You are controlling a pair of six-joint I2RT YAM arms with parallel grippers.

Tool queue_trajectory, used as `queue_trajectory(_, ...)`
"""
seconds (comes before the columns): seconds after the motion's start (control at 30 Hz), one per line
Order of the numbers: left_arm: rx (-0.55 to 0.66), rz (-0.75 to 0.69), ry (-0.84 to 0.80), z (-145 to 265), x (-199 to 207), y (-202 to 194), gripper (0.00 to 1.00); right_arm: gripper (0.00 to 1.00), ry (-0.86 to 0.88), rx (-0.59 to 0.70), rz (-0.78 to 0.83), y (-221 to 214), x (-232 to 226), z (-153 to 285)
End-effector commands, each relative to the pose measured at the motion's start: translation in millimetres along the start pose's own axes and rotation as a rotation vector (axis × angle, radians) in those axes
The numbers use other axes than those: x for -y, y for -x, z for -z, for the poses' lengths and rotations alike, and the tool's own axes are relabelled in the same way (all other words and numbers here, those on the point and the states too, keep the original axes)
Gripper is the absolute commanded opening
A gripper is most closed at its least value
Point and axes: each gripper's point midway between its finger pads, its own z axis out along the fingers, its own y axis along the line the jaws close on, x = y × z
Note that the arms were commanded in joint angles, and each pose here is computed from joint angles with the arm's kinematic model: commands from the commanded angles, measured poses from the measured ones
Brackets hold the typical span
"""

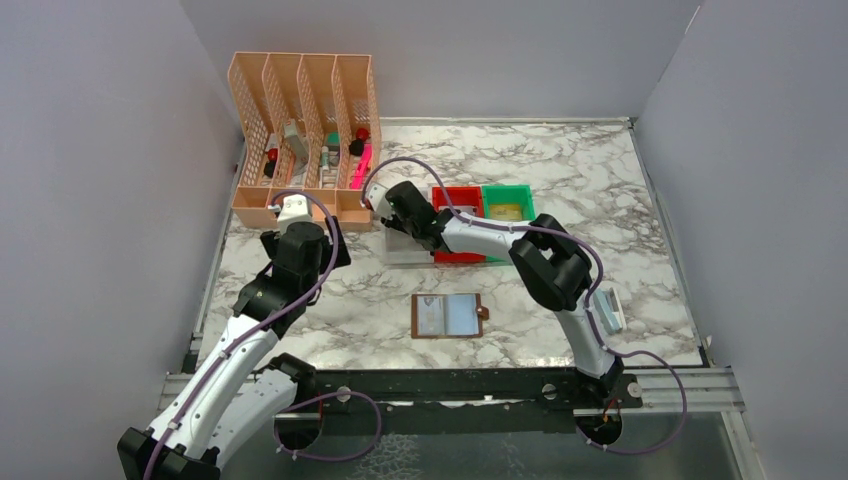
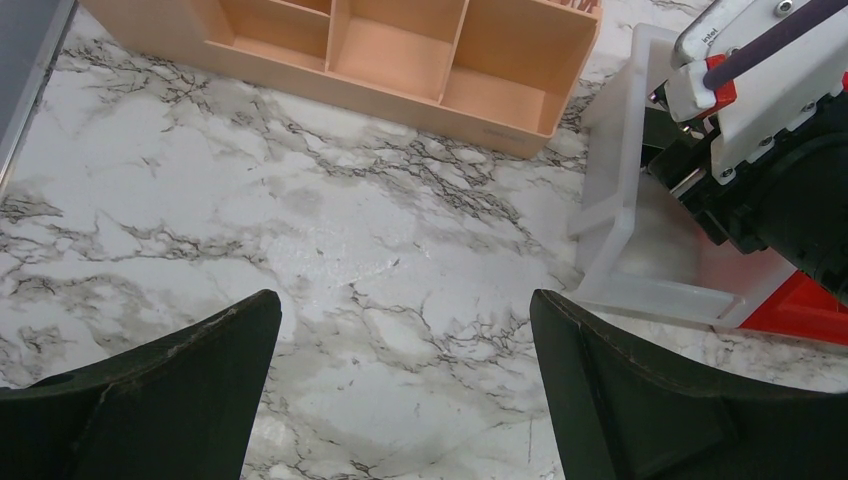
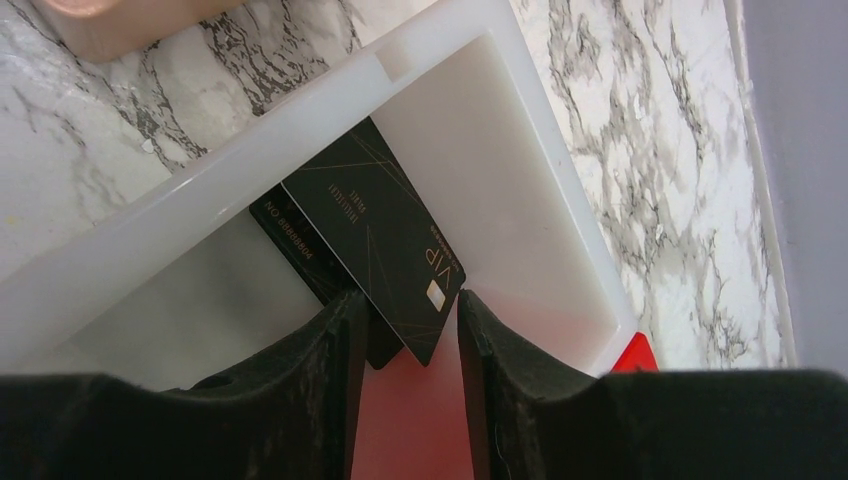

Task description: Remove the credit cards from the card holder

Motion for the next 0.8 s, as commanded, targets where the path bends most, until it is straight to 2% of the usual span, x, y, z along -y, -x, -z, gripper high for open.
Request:
queue_trajectory(0.0,-0.002,-0.001,-0.010,-0.3,1.0,1.0,0.98,0.44,0.008,0.016,-0.048,1.5,-3.4,-2.0)
queue_trajectory(0.37,0.000,0.002,-0.015,0.1,1.5,1.1,0.98,0.46,-0.017,-0.005,-0.117,-2.6,0.4,1.0)
queue_trajectory(0.77,-0.008,0.000,-0.020,-1.0,2.5,-0.8,0.98,0.51,0.079,0.083,-0.332,22.8,2.8,45.7)
